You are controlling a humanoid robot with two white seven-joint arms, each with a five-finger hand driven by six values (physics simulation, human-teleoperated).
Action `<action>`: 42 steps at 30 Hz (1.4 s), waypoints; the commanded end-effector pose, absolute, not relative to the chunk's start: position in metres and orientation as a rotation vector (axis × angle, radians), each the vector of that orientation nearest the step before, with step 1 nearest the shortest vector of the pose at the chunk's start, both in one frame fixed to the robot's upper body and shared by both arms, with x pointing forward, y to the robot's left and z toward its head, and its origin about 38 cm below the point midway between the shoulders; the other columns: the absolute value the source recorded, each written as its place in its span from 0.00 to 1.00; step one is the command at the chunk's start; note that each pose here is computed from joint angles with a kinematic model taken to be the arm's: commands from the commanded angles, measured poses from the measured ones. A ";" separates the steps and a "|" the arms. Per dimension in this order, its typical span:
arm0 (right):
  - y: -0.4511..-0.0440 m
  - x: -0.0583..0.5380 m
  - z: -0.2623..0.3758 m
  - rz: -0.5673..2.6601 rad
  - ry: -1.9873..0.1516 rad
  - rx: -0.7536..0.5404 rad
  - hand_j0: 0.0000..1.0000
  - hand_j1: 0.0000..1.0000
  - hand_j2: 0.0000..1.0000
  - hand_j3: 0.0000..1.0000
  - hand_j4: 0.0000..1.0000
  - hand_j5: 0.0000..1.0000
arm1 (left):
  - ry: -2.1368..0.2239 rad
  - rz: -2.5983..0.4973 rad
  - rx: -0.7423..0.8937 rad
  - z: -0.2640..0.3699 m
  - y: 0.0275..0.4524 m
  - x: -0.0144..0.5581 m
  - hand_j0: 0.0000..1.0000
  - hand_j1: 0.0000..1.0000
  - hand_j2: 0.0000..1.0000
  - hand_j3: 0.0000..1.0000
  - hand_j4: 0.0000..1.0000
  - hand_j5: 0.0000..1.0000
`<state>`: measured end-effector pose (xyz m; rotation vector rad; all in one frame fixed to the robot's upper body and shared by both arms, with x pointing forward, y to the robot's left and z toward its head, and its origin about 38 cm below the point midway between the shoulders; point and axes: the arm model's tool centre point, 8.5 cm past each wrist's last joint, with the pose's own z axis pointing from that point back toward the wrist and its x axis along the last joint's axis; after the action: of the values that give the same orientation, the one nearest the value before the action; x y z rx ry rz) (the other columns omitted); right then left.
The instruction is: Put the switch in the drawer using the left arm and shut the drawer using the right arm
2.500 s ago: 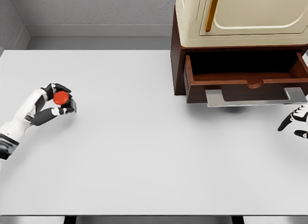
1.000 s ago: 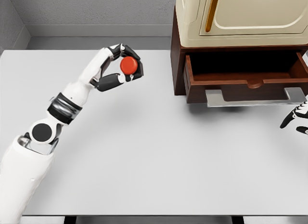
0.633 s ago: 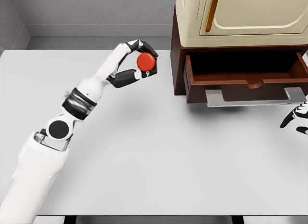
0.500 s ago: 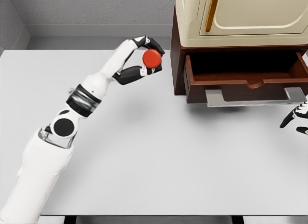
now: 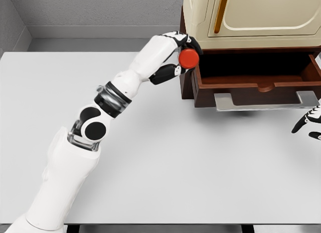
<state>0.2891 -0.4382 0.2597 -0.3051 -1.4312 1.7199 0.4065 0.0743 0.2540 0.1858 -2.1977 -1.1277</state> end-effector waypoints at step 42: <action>-0.437 0.289 0.257 1.711 -1.432 -0.291 0.57 0.57 0.57 0.57 0.57 0.57 | -2.120 -1.443 0.407 0.267 0.002 0.423 0.75 0.75 0.75 0.75 0.75 0.75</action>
<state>0.2885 -0.4374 0.2570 -0.2959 -1.4288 1.7182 0.4234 0.0016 0.2668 0.4076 -2.1178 -1.4453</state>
